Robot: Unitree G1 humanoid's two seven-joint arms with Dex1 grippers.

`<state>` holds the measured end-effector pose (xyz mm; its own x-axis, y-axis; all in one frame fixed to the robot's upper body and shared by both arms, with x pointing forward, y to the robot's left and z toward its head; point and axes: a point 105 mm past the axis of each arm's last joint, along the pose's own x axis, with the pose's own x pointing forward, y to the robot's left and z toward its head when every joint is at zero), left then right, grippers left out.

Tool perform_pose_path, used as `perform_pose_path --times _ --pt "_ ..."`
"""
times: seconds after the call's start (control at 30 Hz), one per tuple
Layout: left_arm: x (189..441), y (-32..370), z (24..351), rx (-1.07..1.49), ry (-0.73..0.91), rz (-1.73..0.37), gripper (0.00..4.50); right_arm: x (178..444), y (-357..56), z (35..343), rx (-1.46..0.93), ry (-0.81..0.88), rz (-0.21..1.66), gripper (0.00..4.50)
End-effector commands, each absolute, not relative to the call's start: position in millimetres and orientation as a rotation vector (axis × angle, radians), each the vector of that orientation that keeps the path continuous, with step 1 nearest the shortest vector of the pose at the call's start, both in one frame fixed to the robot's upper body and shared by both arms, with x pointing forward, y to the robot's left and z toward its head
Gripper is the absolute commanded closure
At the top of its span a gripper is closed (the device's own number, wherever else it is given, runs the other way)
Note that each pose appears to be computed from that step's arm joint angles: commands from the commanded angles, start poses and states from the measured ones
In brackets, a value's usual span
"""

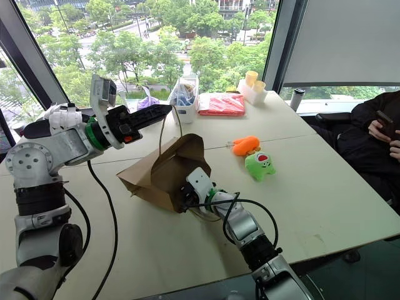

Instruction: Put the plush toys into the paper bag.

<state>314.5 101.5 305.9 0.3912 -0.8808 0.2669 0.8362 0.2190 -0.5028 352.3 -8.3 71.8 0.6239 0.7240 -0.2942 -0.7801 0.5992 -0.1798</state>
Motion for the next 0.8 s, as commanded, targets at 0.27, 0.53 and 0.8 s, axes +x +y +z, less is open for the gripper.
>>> perform_pose_path --times 0.27,0.53,0.8 --pt "293.5 85.7 282.0 -0.645 0.157 -1.252 4.45 349.4 -7.3 98.7 -0.241 0.102 0.861 4.5" --pt "286.2 79.6 275.2 -0.642 0.183 -1.293 4.45 332.6 -1.8 134.9 -0.156 -0.025 0.898 4.5" --pt "285.4 73.0 269.9 -0.636 0.194 -1.297 4.45 345.0 14.7 109.1 -0.139 0.045 0.908 4.5"
